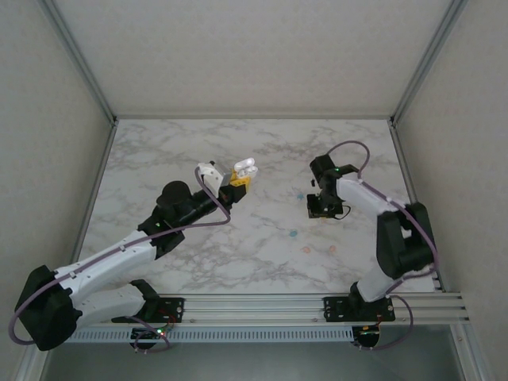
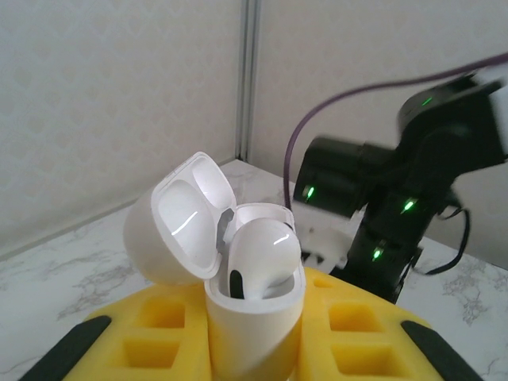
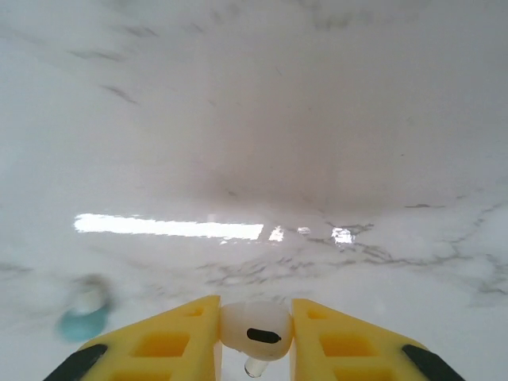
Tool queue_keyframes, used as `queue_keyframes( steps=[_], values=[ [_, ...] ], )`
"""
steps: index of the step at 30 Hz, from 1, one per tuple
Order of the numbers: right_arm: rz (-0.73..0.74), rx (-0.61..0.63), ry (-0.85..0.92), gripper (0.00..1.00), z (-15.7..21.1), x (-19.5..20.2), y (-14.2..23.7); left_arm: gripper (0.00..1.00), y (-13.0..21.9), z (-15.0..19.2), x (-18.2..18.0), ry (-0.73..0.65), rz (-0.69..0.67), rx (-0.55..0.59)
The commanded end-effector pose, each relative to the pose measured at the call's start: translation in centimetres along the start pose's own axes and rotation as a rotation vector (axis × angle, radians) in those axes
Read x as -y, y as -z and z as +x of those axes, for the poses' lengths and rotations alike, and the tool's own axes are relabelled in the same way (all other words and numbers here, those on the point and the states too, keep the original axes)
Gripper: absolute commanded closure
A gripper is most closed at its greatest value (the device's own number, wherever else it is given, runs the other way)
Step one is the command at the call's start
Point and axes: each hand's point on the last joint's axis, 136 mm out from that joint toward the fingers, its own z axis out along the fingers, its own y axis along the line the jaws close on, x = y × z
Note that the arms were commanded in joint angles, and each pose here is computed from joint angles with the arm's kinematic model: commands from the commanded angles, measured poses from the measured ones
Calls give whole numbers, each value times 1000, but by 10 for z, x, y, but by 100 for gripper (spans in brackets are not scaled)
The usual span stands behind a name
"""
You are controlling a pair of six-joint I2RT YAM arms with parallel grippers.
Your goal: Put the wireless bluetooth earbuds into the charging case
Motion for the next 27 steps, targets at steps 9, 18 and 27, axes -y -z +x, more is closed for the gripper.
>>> queue_keyframes(
  steps=[9, 18, 27],
  values=[
    [-341, 683, 111, 74, -54, -87, 218, 88, -16, -21, 8, 51, 54, 64],
    [-537, 818, 261, 73, -51, -146, 285, 88, -24, -30, 20, 54, 127, 78],
    [-580, 805, 336, 73, -51, -173, 287, 88, -27, -31, 25, 55, 145, 66]
  ],
)
